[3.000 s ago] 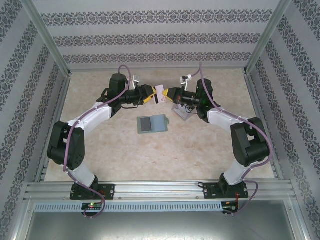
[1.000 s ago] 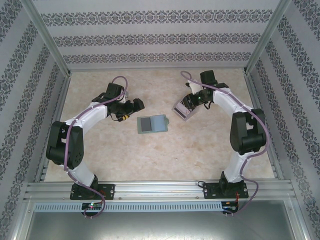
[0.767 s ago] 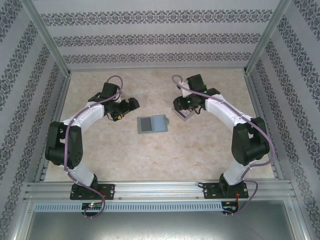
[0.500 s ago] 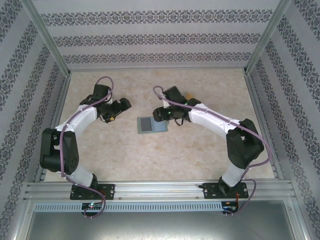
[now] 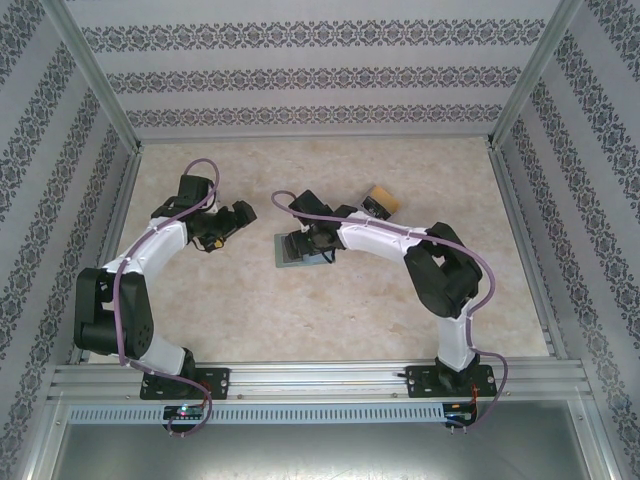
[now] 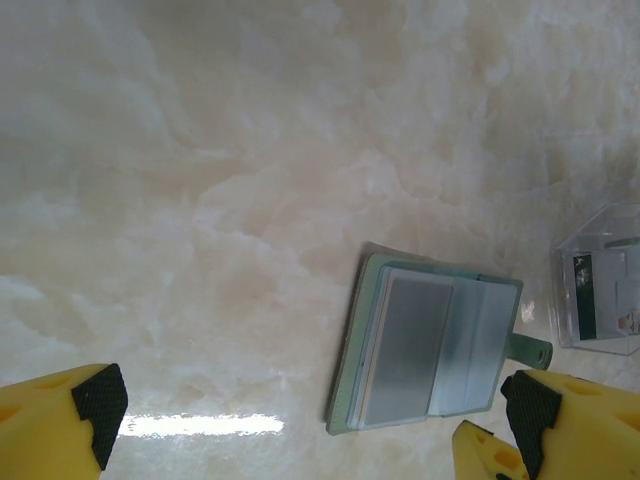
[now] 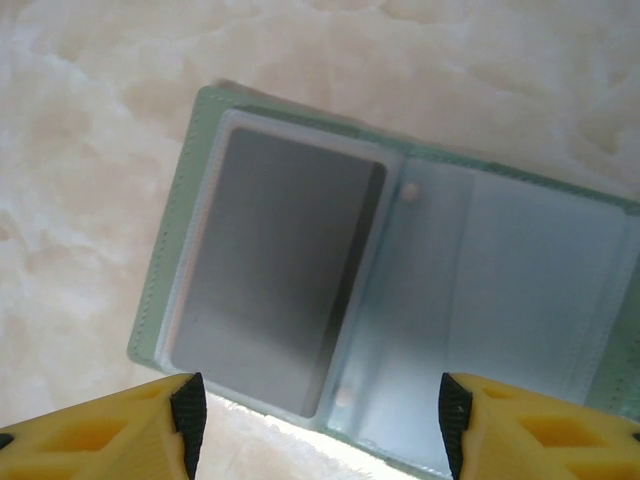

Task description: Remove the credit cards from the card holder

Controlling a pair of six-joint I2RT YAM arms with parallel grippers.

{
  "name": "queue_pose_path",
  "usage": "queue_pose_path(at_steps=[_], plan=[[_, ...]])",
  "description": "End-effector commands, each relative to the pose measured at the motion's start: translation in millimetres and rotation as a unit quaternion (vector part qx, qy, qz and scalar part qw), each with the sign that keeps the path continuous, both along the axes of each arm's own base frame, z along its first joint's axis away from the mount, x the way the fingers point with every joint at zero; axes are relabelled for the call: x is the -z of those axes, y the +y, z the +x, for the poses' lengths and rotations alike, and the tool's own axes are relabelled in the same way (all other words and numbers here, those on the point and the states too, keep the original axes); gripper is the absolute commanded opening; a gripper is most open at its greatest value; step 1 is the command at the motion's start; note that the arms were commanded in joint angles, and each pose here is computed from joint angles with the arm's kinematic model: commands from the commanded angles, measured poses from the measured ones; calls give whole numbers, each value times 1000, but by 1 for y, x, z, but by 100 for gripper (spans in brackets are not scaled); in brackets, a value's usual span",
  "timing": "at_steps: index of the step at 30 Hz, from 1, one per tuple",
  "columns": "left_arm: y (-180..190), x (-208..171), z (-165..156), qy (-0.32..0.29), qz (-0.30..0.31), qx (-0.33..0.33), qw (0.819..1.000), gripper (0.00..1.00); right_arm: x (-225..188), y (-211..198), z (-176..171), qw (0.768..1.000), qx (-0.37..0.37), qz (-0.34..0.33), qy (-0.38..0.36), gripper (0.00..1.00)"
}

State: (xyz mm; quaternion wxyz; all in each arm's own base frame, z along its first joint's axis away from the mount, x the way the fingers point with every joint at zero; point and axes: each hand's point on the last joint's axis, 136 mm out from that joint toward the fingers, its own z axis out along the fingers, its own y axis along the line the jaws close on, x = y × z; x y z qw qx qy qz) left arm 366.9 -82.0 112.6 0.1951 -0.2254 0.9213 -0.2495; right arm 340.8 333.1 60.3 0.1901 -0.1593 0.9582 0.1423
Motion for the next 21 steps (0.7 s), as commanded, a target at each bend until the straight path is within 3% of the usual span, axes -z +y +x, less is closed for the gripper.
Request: queue_pose_path(at_steps=[1, 12, 21], plan=[[0, -1, -1, 6, -11, 3, 1000, 99, 9, -12, 10, 999, 25, -34, 1, 64], [-25, 3, 8, 11, -90, 26, 996, 98, 33, -16, 8, 998, 24, -48, 31, 58], [-45, 13, 5, 32, -137, 50, 989, 86, 52, -28, 4, 995, 23, -82, 44, 48]])
